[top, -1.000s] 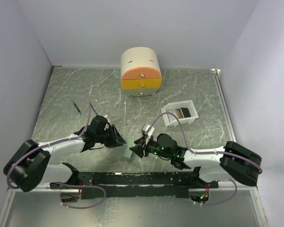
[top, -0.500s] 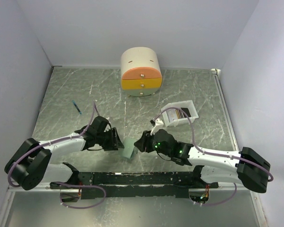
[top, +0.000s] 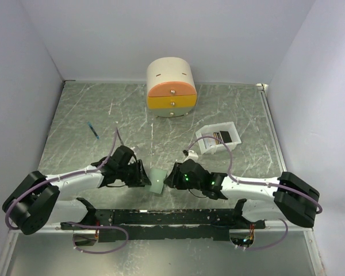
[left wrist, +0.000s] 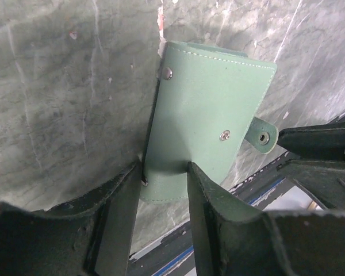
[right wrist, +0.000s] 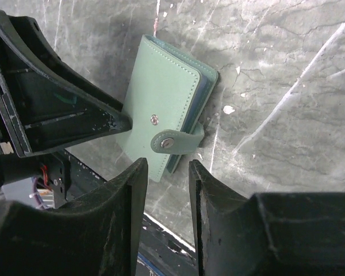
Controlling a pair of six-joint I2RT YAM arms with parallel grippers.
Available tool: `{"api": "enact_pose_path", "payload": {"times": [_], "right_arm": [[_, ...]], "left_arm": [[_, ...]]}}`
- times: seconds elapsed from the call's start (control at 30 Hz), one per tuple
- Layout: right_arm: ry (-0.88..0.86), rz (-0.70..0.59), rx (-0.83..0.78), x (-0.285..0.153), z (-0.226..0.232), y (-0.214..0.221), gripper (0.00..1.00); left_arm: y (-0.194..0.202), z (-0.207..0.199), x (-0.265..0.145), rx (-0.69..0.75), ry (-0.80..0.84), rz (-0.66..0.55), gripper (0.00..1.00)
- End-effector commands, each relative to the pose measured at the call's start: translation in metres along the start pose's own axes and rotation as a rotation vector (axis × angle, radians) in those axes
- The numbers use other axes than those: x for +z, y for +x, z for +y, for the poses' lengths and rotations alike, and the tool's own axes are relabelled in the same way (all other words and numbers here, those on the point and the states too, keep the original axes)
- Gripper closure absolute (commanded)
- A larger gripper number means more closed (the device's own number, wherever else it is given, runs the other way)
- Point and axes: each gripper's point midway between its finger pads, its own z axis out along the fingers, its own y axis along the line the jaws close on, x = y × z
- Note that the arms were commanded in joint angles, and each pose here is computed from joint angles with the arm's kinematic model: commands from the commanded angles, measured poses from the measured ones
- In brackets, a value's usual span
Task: Put the credit cards into the card holder
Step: Close the card holder at the center of the board.
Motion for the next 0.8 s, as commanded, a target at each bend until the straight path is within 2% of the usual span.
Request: {"api": "enact_pose_path", "payload": {"times": [0.0,0.27,0.4,0.53,0.77], "right_arm": [[-0.022,0.01,0.047,0.005,0.005,0.004,0.65],[0.016,-0.019,0.035,0.009,0.002,-0.003,0.69],[0.049,-0.032,0.029,0.006,-0.003,-0.007,0.7],[0.076,-0.044,0.032,0.005,-0.008,-0.009,0.63],[0.078,-0.074,0.038,0.008,-0.011,-0.019,0.63]], "left_arm": [[0.011,0.014,0.004,0.01,-0.107,0.027,0.52],[0.015,0.018,0.015,0.003,-0.146,0.061,0.61],[0.015,0.02,0.019,0.0,-0.162,0.073,0.63],[0.013,0.017,0.019,0.001,-0.155,0.066,0.63],[0.014,0.017,0.019,-0.002,-0.161,0.064,0.62]]}}
